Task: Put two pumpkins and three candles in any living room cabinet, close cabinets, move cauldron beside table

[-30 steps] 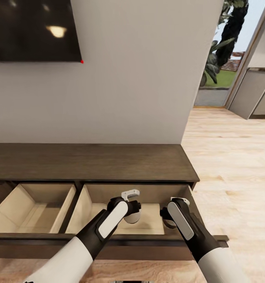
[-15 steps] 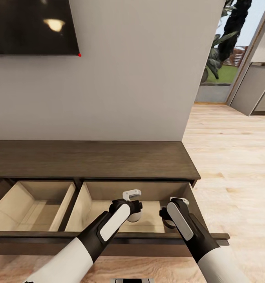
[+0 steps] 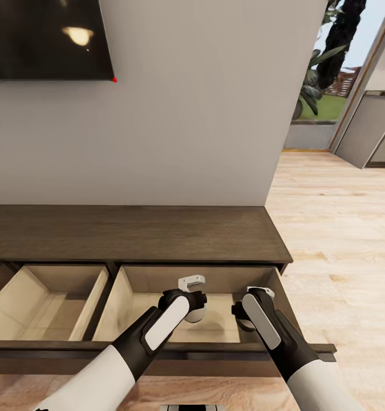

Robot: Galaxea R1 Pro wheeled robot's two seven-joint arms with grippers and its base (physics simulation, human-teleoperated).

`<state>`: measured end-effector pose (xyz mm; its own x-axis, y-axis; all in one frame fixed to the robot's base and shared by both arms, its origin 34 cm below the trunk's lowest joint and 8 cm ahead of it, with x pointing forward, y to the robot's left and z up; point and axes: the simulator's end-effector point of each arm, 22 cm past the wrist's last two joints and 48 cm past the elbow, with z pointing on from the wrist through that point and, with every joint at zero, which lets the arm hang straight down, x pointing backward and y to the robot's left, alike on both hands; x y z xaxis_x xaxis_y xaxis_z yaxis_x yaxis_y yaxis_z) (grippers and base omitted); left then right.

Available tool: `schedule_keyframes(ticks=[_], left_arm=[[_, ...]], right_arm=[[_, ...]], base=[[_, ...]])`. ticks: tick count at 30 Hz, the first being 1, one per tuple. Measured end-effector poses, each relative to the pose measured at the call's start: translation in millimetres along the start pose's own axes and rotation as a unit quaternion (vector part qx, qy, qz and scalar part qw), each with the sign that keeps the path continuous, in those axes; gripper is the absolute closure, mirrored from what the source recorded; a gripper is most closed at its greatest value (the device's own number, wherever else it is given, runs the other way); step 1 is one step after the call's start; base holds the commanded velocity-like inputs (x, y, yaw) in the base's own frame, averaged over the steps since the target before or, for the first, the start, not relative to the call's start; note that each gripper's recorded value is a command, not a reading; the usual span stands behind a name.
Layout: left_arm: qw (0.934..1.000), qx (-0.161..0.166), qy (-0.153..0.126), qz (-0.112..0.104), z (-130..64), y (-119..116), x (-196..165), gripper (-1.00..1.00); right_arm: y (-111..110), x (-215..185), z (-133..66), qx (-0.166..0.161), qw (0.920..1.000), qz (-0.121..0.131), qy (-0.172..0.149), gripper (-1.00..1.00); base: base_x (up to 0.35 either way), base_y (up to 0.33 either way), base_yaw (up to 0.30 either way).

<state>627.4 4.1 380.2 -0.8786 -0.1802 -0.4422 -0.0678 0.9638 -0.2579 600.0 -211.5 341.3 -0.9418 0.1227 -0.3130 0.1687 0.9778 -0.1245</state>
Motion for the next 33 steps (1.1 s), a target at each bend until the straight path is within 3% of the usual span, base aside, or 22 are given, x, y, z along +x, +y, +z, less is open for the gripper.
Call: schedule_keyframes(ticks=[13, 20, 33], left_arm=[[1.0000, 0.000, 0.000, 0.000, 0.0, 0.0, 0.1, 1.00], [0.9999, -0.002, 0.014, -0.003, 12.2, 4.4, 10.3, 1.00], [0.9998, -0.004, 0.020, -0.006, 19.0, 7.4, 15.5, 1.00]], right_arm=[[-0.1, 0.4, 0.2, 0.000, 1.0000, 0.000, 0.001, 1.00], [0.2, 8.3, 15.8, 0.003, 0.9999, 0.009, 0.009, 1.00], [3.1, 12.7, 23.6, 0.000, 0.9998, 0.011, 0.014, 1.00]], base=[[0.061, 0.000, 0.000], [0.004, 0.000, 0.000], [0.000, 0.000, 0.000]])
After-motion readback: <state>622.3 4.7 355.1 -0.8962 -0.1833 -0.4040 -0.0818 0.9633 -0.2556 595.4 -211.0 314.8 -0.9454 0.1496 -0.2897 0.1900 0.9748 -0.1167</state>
